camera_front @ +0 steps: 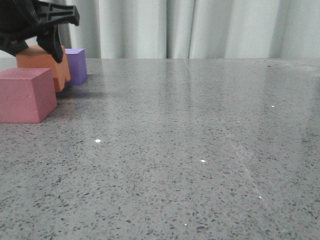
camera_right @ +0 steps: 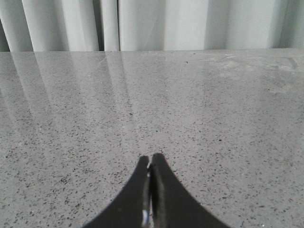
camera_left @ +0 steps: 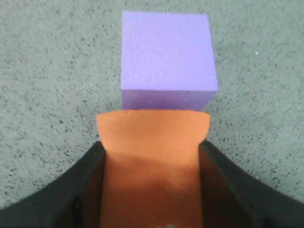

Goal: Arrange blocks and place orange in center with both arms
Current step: 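Lower the orange cube between purple and pink cubes, open left gripper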

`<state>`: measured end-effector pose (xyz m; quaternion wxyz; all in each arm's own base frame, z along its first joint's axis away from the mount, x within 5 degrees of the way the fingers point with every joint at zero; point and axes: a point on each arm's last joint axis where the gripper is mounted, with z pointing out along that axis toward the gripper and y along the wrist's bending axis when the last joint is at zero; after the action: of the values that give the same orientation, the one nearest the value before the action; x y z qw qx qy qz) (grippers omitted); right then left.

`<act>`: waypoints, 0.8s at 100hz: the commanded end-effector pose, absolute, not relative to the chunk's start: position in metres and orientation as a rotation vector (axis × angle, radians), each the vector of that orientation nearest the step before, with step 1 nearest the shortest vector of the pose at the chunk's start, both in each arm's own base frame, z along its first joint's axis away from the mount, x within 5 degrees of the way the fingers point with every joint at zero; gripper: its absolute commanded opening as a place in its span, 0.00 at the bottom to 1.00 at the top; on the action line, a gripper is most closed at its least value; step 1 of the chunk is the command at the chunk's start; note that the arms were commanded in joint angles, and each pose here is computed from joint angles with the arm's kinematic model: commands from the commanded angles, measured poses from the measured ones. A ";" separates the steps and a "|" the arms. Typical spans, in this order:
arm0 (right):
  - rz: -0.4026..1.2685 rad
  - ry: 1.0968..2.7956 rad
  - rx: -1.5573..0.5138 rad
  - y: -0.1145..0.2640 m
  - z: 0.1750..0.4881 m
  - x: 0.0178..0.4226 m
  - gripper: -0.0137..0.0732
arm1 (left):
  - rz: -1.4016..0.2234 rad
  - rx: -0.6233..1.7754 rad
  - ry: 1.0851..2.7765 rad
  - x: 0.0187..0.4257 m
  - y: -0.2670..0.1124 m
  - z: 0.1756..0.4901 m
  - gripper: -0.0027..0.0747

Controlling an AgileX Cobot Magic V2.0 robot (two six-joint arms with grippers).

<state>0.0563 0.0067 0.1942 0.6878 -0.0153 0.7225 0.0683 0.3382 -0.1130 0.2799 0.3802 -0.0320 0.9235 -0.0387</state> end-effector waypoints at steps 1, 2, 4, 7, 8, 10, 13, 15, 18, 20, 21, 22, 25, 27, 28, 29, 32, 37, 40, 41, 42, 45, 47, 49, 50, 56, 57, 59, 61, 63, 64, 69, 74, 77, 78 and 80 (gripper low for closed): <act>0.149 1.501 -0.040 0.006 0.207 0.054 0.08 | -0.169 -0.057 2.282 0.341 -0.118 0.296 0.19; 0.149 1.501 -0.040 0.006 0.207 0.054 0.08 | -0.174 -0.060 2.285 0.341 -0.119 0.295 0.19; 0.149 1.501 -0.040 0.006 0.207 0.054 0.08 | -0.175 -0.056 2.290 0.341 -0.119 0.294 0.19; 0.149 1.501 -0.040 0.006 0.207 0.054 0.08 | -0.180 -0.055 2.296 0.342 -0.120 0.292 0.19; 0.149 1.501 -0.040 0.006 0.207 0.054 0.08 | -0.183 -0.053 2.293 0.342 -0.120 0.292 0.19; 0.149 1.501 -0.040 0.006 0.207 0.054 0.08 | -0.183 -0.050 2.300 0.343 -0.120 0.290 0.19; 0.149 1.501 -0.040 0.006 0.207 0.054 0.08 | -0.189 -0.048 2.300 0.343 -0.121 0.290 0.19; 0.149 1.501 -0.040 0.006 0.207 0.054 0.08 | -0.186 -0.044 2.302 0.343 -0.121 0.290 0.19; 0.149 1.501 -0.040 0.006 0.207 0.054 0.08 | -0.189 -0.043 2.302 0.343 -0.121 0.290 0.19; 0.149 1.501 -0.040 0.006 0.207 0.054 0.08 | -0.189 -0.043 2.302 0.343 -0.121 0.290 0.19; 0.149 1.501 -0.040 0.006 0.207 0.054 0.08 | -0.189 -0.043 2.302 0.343 -0.121 0.290 0.19; 0.149 1.501 -0.040 0.006 0.207 0.054 0.08 | -0.189 -0.040 2.300 0.343 -0.121 0.290 0.19; 0.149 1.501 -0.040 0.006 0.207 0.054 0.08 | -0.189 -0.040 2.300 0.343 -0.121 0.290 0.21; 0.149 1.501 -0.040 0.006 0.207 0.054 0.08 | -0.190 -0.036 2.298 0.343 -0.122 0.290 0.22; 0.149 1.501 -0.040 0.006 0.207 0.054 0.08 | -0.188 -0.032 2.297 0.343 -0.122 0.290 0.23; 0.149 1.501 -0.040 0.006 0.207 0.054 0.08 | -0.187 -0.026 2.295 0.343 -0.122 0.290 0.24; 0.149 1.501 -0.040 0.006 0.207 0.054 0.08 | -0.187 -0.015 2.294 0.343 -0.122 0.290 0.29; 0.149 1.501 -0.040 0.006 0.207 0.054 0.08 | -0.193 -0.008 2.290 0.343 -0.123 0.290 0.39; 0.149 1.501 -0.040 0.006 0.207 0.054 0.08 | -0.196 0.002 2.285 0.344 -0.123 0.291 0.46; 0.149 1.501 -0.040 0.006 0.207 0.054 0.08 | -0.199 0.005 2.283 0.344 -0.123 0.291 0.48; 0.149 1.501 -0.040 0.006 0.207 0.054 0.08 | -0.199 0.006 2.280 0.344 -0.123 0.292 0.52; 0.149 1.501 -0.040 0.006 0.207 0.054 0.08 | -0.209 0.007 2.269 0.344 -0.124 0.293 0.61; 0.149 1.501 -0.040 0.006 0.207 0.054 0.08 | -0.211 0.006 2.268 0.344 -0.124 0.293 0.67; 0.149 1.501 -0.040 0.006 0.207 0.054 0.08 | -0.213 0.005 2.264 0.344 -0.124 0.295 0.72; 0.149 1.501 -0.040 0.006 0.207 0.054 0.08 | -0.214 0.005 2.262 0.344 -0.124 0.295 0.74; 0.149 1.501 -0.040 0.006 0.207 0.054 0.08 | -0.217 -0.001 2.260 0.345 -0.124 0.297 0.82; 0.149 1.501 -0.040 0.006 0.207 0.054 0.08 | -0.217 -0.001 2.260 0.345 -0.124 0.298 0.82; 0.149 1.501 -0.040 0.006 0.207 0.054 0.08 | -0.218 -0.002 2.256 0.345 -0.124 0.300 0.82; 0.149 1.501 -0.040 0.006 0.207 0.054 0.08 | -0.218 -0.003 2.253 0.345 -0.124 0.301 0.82; 0.149 1.501 -0.040 0.006 0.207 0.054 0.08 | -0.217 -0.003 2.255 0.345 -0.124 0.301 0.82; 0.149 1.501 -0.040 0.006 0.207 0.054 0.08 | -0.218 -0.004 2.253 0.345 -0.124 0.301 0.82; 0.149 1.501 -0.040 0.006 0.207 0.054 0.08 | -0.221 -0.004 2.244 0.345 -0.124 0.304 0.82; 0.149 1.501 -0.040 0.006 0.207 0.054 0.08 | -0.227 -0.005 2.226 0.344 -0.124 0.311 0.82; 0.149 1.501 -0.040 0.006 0.207 0.054 0.08 | -0.229 -0.007 2.217 0.343 -0.123 0.315 0.82; 0.149 1.501 -0.040 0.006 0.207 0.054 0.08 | -0.229 -0.008 2.214 0.342 -0.123 0.317 0.82; 0.149 1.501 -0.040 0.006 0.207 0.054 0.08 | -0.230 -0.008 2.208 0.341 -0.122 0.320 0.82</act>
<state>0.0563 0.0067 0.1942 0.6878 -0.0153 0.7225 0.0683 0.3465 -0.1224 0.2771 0.3801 -0.0054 0.9228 -0.0632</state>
